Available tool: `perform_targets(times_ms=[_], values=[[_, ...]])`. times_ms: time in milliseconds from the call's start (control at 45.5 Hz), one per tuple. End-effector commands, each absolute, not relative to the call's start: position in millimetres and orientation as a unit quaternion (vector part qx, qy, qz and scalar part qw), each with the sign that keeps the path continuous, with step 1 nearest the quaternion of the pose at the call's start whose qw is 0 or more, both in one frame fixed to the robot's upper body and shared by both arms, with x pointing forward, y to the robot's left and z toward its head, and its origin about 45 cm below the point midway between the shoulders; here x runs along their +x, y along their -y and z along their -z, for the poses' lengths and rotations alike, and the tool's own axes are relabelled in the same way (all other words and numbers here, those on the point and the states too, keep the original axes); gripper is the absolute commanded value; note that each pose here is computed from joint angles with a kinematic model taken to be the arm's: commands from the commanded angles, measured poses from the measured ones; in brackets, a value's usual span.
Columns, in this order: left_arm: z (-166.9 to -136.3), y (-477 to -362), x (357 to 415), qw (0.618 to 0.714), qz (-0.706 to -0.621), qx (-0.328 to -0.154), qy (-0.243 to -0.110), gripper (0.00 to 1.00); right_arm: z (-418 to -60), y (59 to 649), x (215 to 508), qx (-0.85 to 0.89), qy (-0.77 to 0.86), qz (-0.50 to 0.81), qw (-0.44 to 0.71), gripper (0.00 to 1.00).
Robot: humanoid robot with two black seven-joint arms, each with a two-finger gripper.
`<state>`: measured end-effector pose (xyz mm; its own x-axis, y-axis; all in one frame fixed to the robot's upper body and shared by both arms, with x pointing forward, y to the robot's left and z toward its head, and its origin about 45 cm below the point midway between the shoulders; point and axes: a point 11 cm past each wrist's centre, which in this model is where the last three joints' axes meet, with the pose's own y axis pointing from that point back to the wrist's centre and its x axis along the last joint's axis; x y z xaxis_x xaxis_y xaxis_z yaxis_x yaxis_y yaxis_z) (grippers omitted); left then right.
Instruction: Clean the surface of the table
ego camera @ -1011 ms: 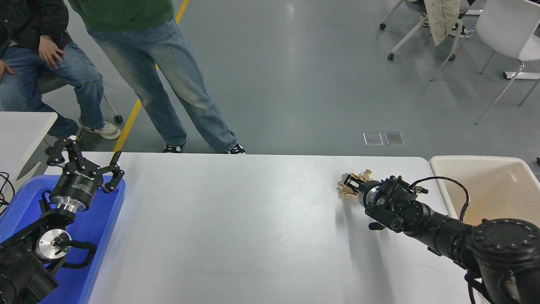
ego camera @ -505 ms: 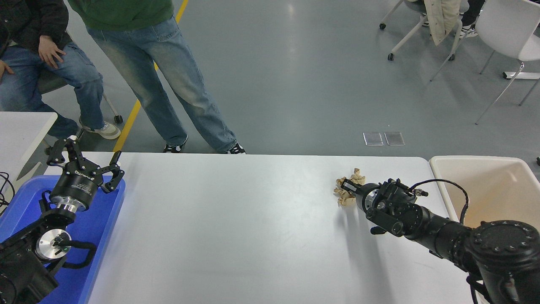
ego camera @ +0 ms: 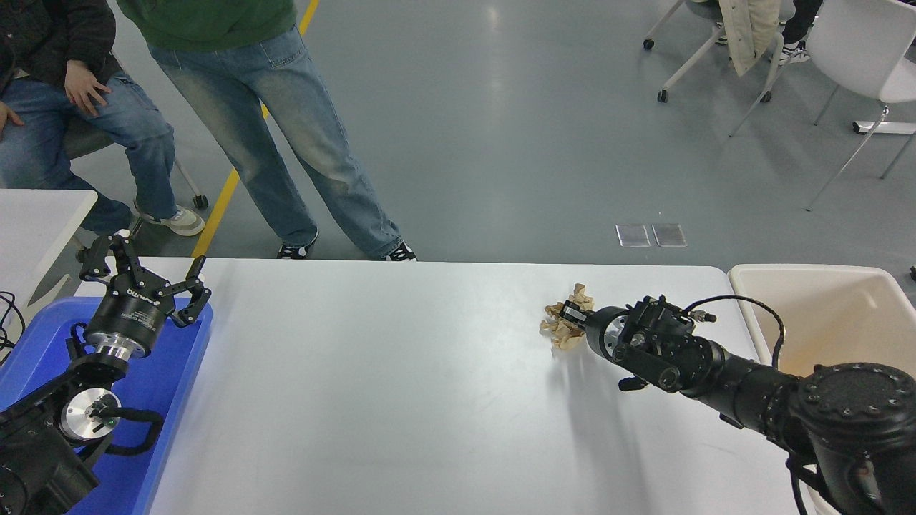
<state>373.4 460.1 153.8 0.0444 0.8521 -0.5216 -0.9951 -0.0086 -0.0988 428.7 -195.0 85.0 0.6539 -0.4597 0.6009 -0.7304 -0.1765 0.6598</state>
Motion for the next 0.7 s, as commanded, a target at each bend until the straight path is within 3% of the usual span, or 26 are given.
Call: perform_targets(times_ms=[0, 220, 681], values=[[-153.7, -460.4, 373.3, 0.6859, -0.6734, -0.226, -0.158, 1.0, -103.6, 210.6, 425.1, 0.783, 0.372, -0.121, 0.485, 0.0], [-153.9, -460.0, 373.4, 0.6862, -0.6729, -0.227, -0.158, 1.0, -160.1, 251.3, 428.2, 0.806, 0.377, -0.125, 0.439, 0.0], [-153.9, -460.0, 373.4, 0.6862, -0.6729, -0.227, -0.158, 1.0, -227.4, 317.7, 398.8, 0.811, 0.413, -0.121, 0.396, 0.0]])
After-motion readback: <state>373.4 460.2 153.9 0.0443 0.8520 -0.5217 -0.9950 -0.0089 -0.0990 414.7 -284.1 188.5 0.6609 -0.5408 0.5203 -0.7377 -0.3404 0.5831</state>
